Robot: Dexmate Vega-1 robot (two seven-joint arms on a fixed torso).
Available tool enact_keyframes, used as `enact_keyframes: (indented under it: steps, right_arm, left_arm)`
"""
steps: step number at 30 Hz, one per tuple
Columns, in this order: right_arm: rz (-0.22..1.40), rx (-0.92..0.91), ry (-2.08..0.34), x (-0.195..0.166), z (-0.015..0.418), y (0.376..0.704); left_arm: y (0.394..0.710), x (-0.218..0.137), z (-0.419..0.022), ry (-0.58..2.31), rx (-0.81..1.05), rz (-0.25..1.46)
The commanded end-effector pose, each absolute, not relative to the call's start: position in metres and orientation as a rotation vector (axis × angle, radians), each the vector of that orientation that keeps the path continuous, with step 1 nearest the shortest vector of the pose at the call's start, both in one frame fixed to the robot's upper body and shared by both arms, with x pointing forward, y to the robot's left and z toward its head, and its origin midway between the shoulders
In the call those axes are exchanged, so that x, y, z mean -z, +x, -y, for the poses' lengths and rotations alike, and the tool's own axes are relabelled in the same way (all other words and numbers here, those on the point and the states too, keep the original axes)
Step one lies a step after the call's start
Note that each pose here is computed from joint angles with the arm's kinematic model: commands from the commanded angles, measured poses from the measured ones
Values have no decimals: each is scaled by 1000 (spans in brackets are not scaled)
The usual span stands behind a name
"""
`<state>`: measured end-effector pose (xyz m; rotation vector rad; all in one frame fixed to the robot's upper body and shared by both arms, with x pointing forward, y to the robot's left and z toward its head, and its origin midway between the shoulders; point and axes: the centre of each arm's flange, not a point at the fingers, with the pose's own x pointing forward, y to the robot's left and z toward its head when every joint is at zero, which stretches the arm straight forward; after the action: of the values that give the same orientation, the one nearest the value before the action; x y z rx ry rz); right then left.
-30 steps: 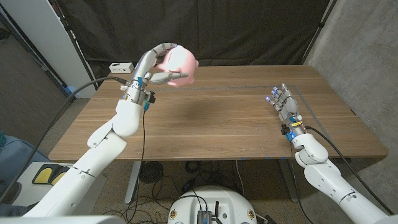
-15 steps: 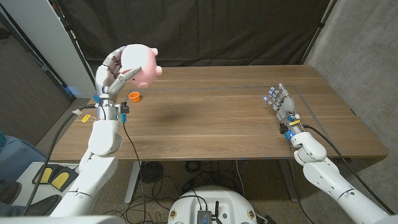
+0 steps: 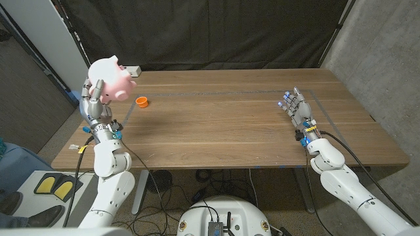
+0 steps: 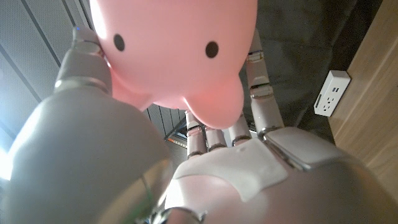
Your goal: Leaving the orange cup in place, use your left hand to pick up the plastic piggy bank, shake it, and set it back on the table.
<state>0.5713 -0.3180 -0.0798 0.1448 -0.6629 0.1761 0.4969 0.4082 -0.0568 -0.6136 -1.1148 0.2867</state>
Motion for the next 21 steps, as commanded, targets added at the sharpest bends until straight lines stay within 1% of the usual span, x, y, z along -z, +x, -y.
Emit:
enact_keyframes:
  steps: [1, 10, 15, 18, 20, 21]
  right_arm:
    - [663, -169, 157, 83, 319, 571]
    - [661, -176, 155, 85, 317, 571]
    - [667, -175, 152, 86, 318, 569]
    - [669, -167, 160, 87, 320, 567]
    - [667, -164, 164, 88, 321, 567]
    - [666, -160, 168, 89, 322, 566]
  left_arm:
    - [504, 51, -392, -621, -329, 1146]
    - [479, 1, -328, -85, -432, 1266]
    - [468, -21, -294, 151, -479, 1332]
    - [464, -34, -271, 330, -534, 1347]
    - [465, -36, -265, 364, -541, 1345]
    - [469, -42, -255, 430, -520, 1337]
